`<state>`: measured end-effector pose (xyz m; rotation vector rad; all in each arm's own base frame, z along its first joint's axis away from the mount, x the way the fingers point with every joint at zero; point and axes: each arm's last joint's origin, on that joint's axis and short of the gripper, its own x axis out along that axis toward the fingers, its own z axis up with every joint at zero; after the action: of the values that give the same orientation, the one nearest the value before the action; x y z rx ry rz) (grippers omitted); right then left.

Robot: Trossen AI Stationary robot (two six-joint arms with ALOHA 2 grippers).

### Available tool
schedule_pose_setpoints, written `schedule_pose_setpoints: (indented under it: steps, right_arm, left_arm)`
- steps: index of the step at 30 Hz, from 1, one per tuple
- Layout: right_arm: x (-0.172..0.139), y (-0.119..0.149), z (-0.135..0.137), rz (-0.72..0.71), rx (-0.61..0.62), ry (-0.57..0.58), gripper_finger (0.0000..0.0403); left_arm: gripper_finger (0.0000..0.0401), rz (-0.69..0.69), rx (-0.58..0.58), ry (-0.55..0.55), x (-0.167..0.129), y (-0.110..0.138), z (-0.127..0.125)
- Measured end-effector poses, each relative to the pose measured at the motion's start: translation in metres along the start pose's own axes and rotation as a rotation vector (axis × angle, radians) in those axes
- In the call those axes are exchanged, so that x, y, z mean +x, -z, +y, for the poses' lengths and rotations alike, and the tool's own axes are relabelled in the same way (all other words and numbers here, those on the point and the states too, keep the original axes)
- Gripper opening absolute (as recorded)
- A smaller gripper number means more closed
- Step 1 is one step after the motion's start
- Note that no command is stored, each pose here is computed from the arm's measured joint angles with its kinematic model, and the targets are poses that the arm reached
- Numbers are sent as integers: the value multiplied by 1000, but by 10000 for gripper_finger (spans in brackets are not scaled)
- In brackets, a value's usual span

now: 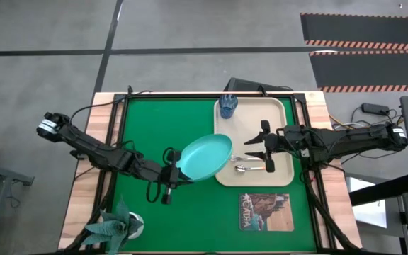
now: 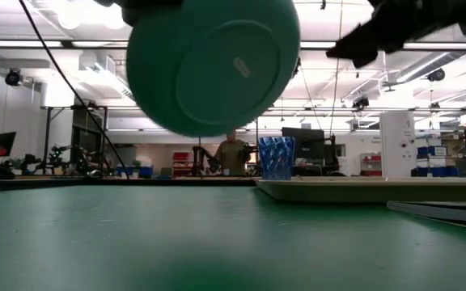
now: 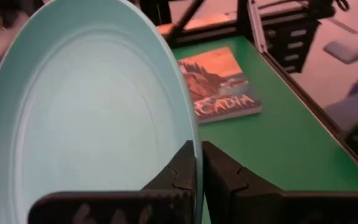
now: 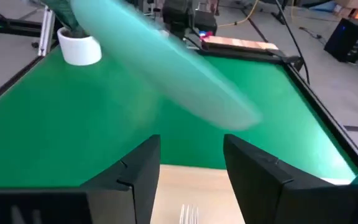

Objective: Pick and place plate/cup/fork/spoon on tray
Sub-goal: Put the blue plate on the center of the white serving tray

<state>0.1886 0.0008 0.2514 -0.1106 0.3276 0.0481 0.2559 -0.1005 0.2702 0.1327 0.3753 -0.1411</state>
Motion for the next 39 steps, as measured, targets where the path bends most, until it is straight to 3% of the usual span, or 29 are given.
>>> schedule_pose_setpoints:
  steps: [7, 13, 30, 39]
  right_arm:
    - [-2, -36, 3, -40, -62, -66, 170]
    - [17, -52, 2, -8, -80, -111, 175]
    - [77, -102, -2, 320, -128, -232, 185]
    - [103, -113, 2, 408, -102, -441, 183]
  left_arm:
    - [0, 29, -43, 15, 0, 3, 0]
    - [0, 25, -44, 19, 0, 2, 0]
    - [0, 37, -41, 19, 0, 4, -1]
    - [0, 40, -39, 18, 0, 5, -1]
